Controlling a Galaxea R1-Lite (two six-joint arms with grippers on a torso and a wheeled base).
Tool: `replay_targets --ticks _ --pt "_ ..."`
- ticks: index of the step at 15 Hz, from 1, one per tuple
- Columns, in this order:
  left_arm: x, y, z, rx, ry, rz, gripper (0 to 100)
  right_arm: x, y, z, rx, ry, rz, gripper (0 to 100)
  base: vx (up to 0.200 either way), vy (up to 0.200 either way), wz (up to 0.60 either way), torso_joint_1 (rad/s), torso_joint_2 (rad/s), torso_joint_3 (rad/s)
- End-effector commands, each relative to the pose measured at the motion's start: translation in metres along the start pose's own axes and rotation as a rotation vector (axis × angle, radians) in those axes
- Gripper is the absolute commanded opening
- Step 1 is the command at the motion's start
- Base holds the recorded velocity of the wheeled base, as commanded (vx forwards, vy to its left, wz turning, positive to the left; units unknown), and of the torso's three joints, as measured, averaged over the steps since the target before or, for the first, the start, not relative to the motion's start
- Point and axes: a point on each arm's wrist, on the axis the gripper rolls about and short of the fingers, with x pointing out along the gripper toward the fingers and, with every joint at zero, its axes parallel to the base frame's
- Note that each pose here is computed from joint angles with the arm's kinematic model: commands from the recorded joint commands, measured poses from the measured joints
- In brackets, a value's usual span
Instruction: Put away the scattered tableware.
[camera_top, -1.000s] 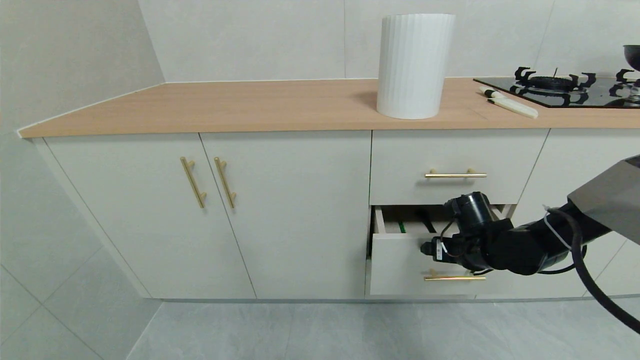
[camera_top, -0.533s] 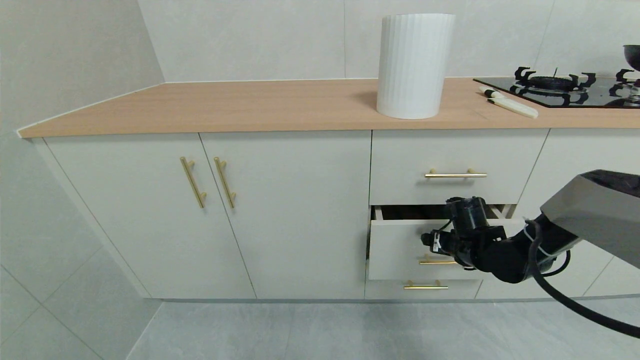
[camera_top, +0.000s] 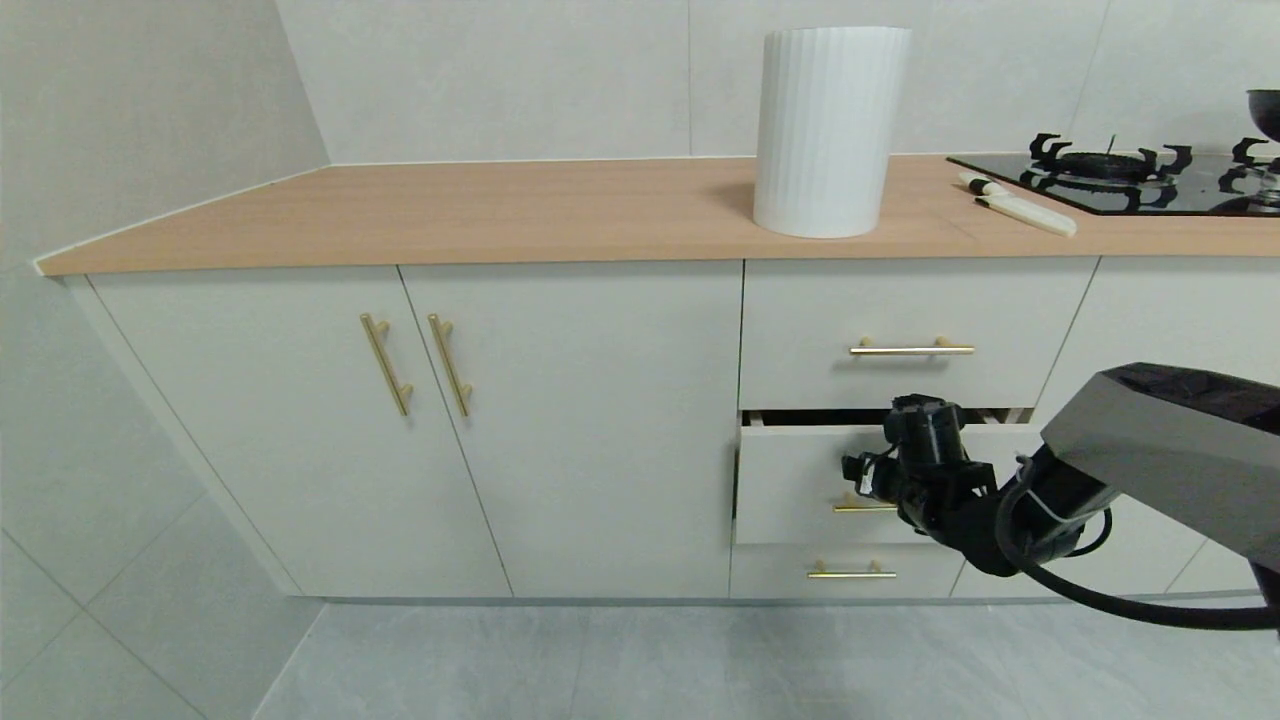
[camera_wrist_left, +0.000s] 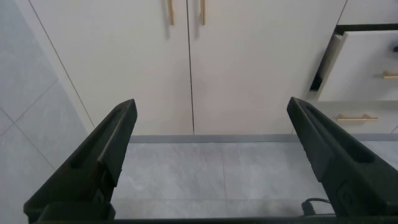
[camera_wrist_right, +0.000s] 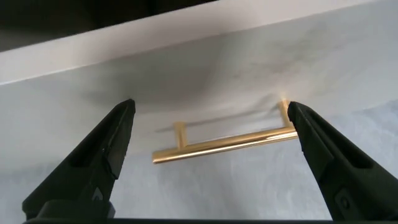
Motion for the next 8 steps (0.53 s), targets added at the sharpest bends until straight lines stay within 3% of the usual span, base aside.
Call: replay_targets --ticks 1,4,8 --pt "0.000 0.000 0.000 0.000 0.002 0.000 100 0.008 0.000 -0.006 0.000 -0.001 -0.011 100 0.000 0.000 0.00 0.000 0.00 0.000" --pt "0.000 0.000 0.000 0.000 0.000 0.000 100 0.015 -0.003 -0.005 0.009 -0.014 -0.037 100 0.000 0.000 0.00 0.000 0.00 0.000" --pt "0.000 0.000 0.000 0.000 0.000 0.000 100 0.026 -0.004 0.003 0.045 -0.099 -0.080 100 0.000 0.000 0.00 0.000 0.00 0.000"
